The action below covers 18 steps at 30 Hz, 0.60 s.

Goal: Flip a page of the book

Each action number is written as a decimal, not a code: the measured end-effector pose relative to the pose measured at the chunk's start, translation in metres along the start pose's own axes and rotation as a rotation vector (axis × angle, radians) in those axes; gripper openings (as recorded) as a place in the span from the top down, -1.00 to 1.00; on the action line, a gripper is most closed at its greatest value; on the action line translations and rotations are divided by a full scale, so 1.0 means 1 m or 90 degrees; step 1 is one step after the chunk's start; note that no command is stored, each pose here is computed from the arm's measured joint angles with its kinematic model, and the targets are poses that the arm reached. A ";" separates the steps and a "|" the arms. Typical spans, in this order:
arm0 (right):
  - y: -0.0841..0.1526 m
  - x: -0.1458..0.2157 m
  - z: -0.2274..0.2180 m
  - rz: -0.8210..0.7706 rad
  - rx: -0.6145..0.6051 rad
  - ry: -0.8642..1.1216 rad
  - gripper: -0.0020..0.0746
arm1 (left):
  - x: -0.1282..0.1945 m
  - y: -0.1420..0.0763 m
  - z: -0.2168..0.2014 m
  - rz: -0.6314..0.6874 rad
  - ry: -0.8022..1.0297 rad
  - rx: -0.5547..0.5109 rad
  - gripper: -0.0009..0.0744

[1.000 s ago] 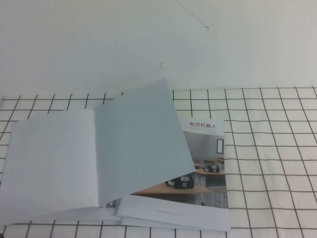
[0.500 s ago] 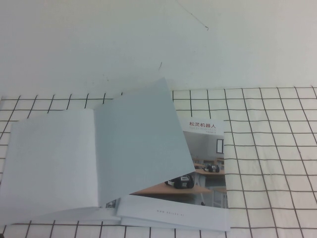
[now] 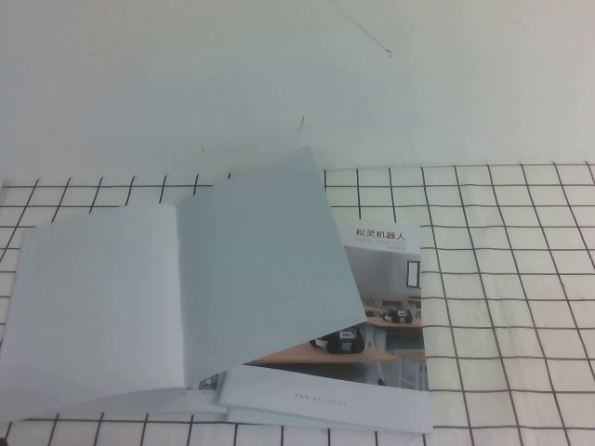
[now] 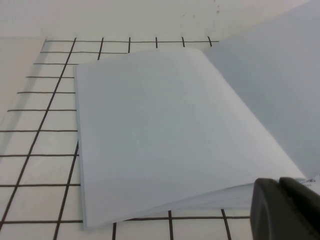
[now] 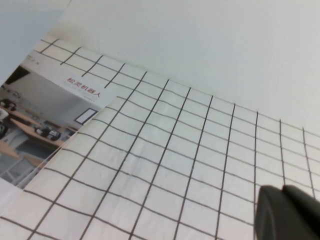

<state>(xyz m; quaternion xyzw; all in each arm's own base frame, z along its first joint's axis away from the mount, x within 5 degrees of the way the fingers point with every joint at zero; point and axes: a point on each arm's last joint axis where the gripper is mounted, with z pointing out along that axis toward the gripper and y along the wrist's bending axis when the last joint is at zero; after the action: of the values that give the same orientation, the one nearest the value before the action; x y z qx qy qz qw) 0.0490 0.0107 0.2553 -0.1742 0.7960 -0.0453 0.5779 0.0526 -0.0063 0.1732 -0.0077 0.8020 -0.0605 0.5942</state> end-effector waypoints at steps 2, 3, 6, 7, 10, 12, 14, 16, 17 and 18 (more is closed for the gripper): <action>0.002 0.006 0.003 0.022 -0.004 0.013 0.95 | 0.000 0.000 0.000 0.000 0.000 0.000 0.98; 0.003 0.010 0.005 0.031 -0.007 0.022 0.95 | 0.000 0.000 0.000 0.000 0.000 0.000 0.98; 0.008 0.030 0.016 0.065 -0.013 0.055 0.95 | 0.000 0.000 0.000 0.000 0.000 0.000 0.98; 0.010 0.037 0.019 0.072 -0.014 0.063 0.95 | 0.000 0.000 0.000 0.000 0.000 0.000 0.98; 0.014 0.055 0.026 0.087 -0.011 0.086 0.95 | 0.000 0.000 0.000 0.000 0.000 0.000 0.98; 0.014 0.063 0.028 0.104 0.005 0.090 0.95 | 0.000 0.000 0.000 0.000 0.001 0.000 0.98; 0.013 0.071 0.028 0.128 0.035 0.092 0.95 | 0.000 0.000 0.000 0.000 0.001 0.000 0.98; 0.011 0.077 0.027 0.161 0.068 0.089 0.95 | 0.000 0.000 0.000 0.000 0.001 0.000 0.98; 0.009 0.081 0.027 0.172 0.086 0.085 0.95 | 0.000 0.000 0.000 0.000 0.001 0.000 0.98; 0.008 0.084 0.027 0.174 0.101 0.081 0.95 | 0.000 0.000 0.000 0.000 0.001 0.000 0.98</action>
<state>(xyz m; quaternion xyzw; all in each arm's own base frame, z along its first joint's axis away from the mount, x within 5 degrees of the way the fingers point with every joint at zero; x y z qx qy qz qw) 0.0497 -0.0057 0.1677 -0.0148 0.8412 -0.0402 0.5390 0.0525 -0.0064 0.1730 -0.0076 0.8025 -0.0606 0.5936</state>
